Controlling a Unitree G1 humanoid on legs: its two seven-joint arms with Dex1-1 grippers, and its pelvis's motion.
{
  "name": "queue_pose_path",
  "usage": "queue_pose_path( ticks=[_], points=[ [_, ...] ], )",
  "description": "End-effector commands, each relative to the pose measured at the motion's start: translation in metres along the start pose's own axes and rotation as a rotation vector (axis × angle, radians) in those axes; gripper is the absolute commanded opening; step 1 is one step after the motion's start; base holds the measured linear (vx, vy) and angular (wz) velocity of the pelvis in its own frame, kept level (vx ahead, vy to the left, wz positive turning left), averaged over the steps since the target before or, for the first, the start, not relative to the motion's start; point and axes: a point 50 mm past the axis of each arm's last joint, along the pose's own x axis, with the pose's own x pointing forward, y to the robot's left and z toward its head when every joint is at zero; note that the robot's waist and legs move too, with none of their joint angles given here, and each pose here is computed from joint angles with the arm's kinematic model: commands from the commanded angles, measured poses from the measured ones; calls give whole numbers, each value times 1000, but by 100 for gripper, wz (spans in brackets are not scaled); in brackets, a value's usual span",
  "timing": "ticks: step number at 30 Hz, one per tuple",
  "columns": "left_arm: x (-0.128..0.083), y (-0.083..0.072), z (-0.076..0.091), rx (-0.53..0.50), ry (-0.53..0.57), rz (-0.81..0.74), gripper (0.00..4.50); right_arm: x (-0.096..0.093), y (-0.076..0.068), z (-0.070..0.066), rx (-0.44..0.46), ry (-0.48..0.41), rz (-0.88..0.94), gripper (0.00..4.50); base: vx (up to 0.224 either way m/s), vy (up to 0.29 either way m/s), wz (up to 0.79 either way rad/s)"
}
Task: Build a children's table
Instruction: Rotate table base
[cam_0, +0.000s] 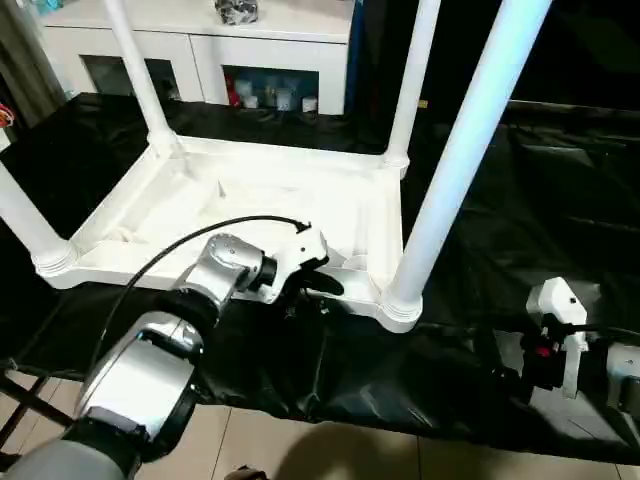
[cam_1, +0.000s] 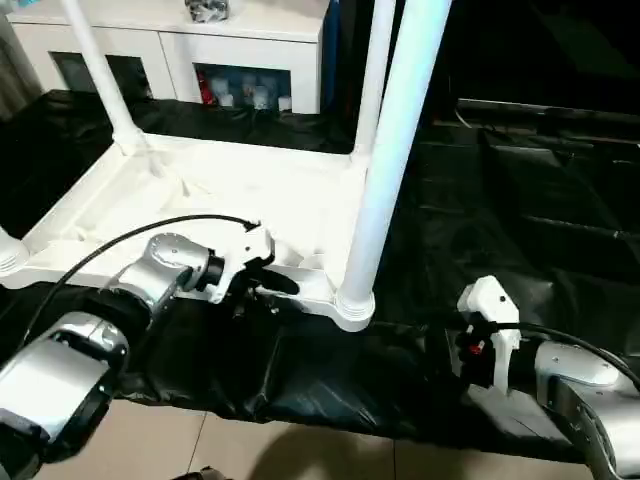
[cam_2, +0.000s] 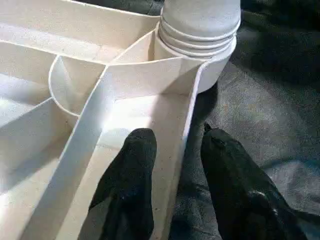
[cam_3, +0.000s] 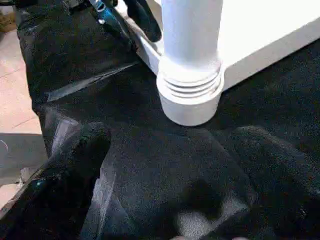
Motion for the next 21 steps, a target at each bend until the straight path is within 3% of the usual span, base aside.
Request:
queue_pose_path(
  ticks=[1,11,19,21],
  points=[
    [-3,3,3,23,18,13,134,-5,0,6,-18,-7,-14,450,0,0,0],
    [-4,3,-3,34,67,11,36,-3,3,6,-18,-5,-11,450,0,0,0],
    [-5,2,-6,19,111,-22,1,-1,2,9,-27,-7,-7,450,0,0,0],
    [-5,1,-8,-29,117,-32,1,2,1,12,-29,-28,-6,450,0,0,0]
  ],
)
